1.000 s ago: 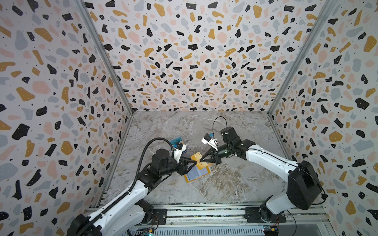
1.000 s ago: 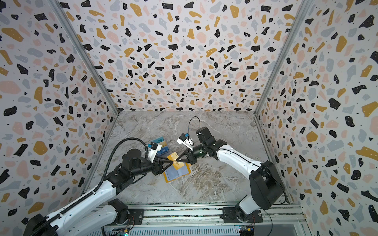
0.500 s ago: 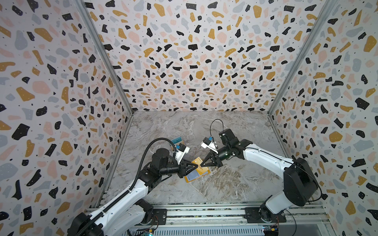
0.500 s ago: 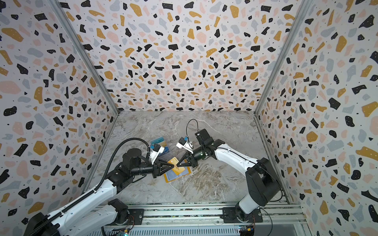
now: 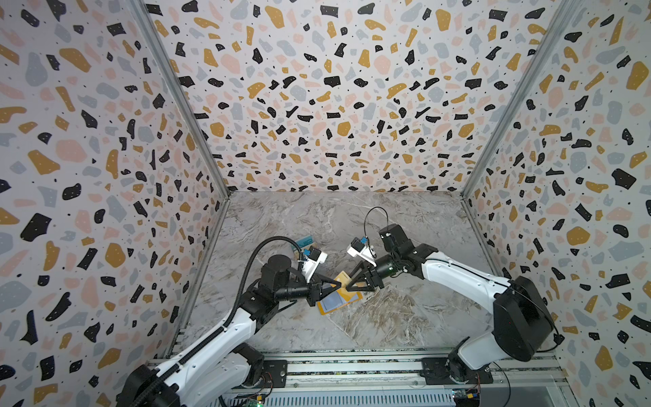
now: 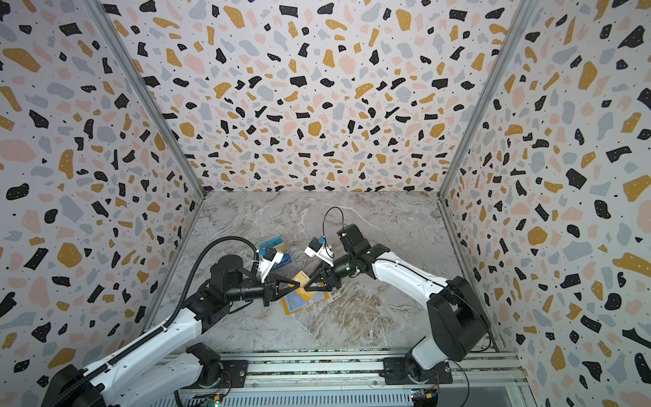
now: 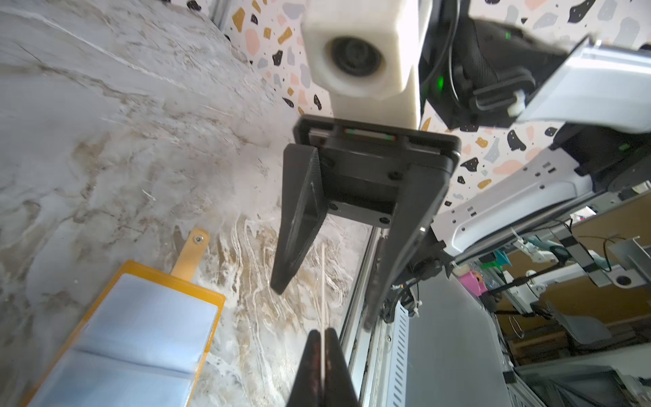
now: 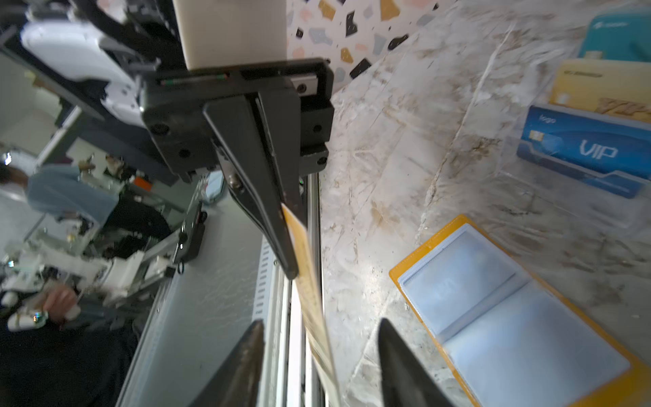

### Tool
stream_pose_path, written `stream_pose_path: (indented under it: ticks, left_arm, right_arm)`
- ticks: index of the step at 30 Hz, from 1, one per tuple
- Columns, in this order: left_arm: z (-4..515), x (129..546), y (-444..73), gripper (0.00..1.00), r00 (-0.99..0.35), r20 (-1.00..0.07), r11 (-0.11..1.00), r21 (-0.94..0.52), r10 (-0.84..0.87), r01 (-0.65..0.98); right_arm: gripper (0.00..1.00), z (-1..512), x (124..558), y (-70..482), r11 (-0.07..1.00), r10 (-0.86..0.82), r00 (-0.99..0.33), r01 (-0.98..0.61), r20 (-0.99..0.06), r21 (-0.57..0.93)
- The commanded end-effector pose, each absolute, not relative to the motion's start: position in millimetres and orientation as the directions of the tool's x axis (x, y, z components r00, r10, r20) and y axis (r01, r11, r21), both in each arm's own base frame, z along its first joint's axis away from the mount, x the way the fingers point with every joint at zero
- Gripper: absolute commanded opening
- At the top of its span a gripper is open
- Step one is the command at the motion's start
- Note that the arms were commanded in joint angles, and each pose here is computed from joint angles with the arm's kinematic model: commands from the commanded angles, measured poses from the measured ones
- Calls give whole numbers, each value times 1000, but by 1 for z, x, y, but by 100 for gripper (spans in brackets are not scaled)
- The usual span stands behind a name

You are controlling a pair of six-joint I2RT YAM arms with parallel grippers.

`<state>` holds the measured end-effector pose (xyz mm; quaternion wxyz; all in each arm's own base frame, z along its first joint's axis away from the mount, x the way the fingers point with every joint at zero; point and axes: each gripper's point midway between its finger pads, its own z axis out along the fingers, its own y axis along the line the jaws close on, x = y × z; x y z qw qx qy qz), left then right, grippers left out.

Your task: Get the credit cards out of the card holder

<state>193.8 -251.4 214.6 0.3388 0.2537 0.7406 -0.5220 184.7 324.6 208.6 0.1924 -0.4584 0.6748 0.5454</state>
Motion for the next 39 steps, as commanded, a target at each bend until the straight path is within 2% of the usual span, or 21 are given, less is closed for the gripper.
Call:
stream_pose_path:
  ticks: [1, 4, 8, 15, 22, 37, 39]
  left_arm:
    - [247, 211, -246, 0, -567, -814, 346, -572, -125, 744]
    - [257, 219, -242, 0, -543, -815, 362, -577, -203, 732]
    - [275, 226, -234, 0, -498, -802, 343, -594, -331, 728]
    - [298, 224, -225, 0, -438, -783, 296, -589, -443, 752]
    - [310, 221, -215, 0, -394, -759, 274, -584, -518, 764]
    - [312, 219, -219, 1, -410, -749, 236, -587, -519, 774]
    - [311, 219, -220, 16, -414, -755, 241, -586, -509, 773]
  right_arm:
    - [65, 248, 198, 322, 31, -249, -489, -867, -836, 498]
    - [70, 262, 204, 318, 73, -129, -507, -862, -852, 501]
    - [71, 277, 210, 314, 78, 29, -539, -838, -842, 540]
    - [65, 293, 213, 324, 46, 161, -540, -832, -826, 553]
    - [46, 302, 208, 338, -32, 186, -550, -832, -814, 554]
    - [2, 319, 206, 341, -73, 205, -522, -852, -828, 519]
    - [0, 319, 207, 337, -65, 201, -518, -854, -831, 517]
